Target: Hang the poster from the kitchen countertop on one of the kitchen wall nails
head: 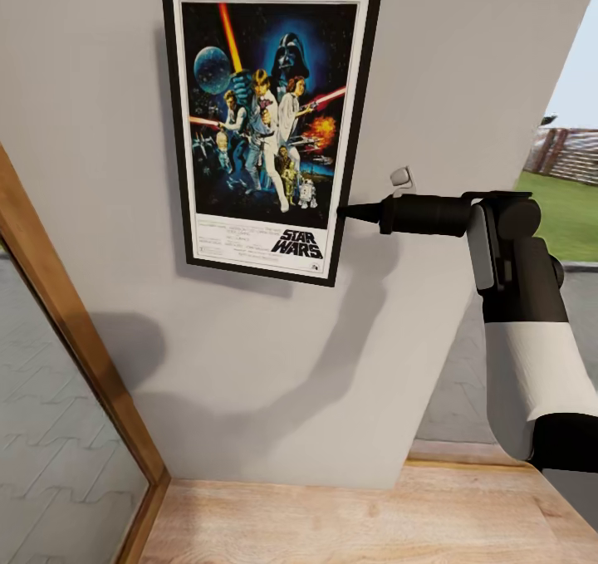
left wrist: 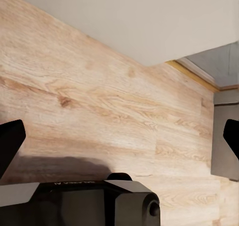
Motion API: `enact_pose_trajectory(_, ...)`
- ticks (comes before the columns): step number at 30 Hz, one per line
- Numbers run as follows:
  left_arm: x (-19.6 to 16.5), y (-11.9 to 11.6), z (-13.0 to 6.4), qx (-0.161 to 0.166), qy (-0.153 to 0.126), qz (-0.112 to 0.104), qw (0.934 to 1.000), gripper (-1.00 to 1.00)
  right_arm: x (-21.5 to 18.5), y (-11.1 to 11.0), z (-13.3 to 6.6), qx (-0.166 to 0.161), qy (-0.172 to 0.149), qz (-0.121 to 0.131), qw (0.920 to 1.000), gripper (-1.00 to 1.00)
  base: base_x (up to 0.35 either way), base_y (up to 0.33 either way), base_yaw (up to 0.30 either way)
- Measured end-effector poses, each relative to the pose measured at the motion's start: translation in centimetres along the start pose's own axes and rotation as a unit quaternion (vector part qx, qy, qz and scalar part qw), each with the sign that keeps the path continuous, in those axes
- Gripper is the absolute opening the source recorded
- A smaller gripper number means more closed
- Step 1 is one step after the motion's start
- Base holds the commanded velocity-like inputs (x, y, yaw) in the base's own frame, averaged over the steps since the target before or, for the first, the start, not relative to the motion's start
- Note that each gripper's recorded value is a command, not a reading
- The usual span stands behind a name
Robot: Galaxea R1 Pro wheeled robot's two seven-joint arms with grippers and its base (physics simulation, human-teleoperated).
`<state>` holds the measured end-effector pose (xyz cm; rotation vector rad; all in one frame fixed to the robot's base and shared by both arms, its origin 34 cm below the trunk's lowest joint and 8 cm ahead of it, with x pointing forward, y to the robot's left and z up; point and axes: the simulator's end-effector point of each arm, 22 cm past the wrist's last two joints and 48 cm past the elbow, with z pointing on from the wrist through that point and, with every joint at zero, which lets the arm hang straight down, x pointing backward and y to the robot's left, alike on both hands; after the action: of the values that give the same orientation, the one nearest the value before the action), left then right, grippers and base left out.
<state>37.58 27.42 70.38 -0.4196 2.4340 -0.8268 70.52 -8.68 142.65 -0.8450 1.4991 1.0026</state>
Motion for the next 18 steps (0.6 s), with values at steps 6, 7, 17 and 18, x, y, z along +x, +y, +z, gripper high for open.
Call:
enact_pose_trajectory(6,-0.02,0.0,0.02,0.0,0.0,0.0,1.0,1.0,0.01,-0.01,0.01,0.0,0.0,0.0,1.0,-1.0,0.038,0.0,0.0)
enact_pose_trajectory(7,-0.01,0.0,0.02,0.0,0.0,0.0,1.0,1.0,0.0,-0.01,0.01,0.0,0.0,0.0,1.0,-1.0,0.014,0.0,0.0)
enact_pose_trajectory(17,0.0,0.01,0.01,0.0,0.0,0.0,1.0,1.0,0.01,-0.02,0.01,0.0,0.0,0.0,1.0,-1.0,0.004,0.0,0.0)
enact_pose_trajectory(18,0.0,0.01,0.01,0.0,0.0,0.0,1.0,1.0,0.02,-0.03,0.01,0.0,0.0,0.0,1.0,-1.0,0.001,0.007,0.0)
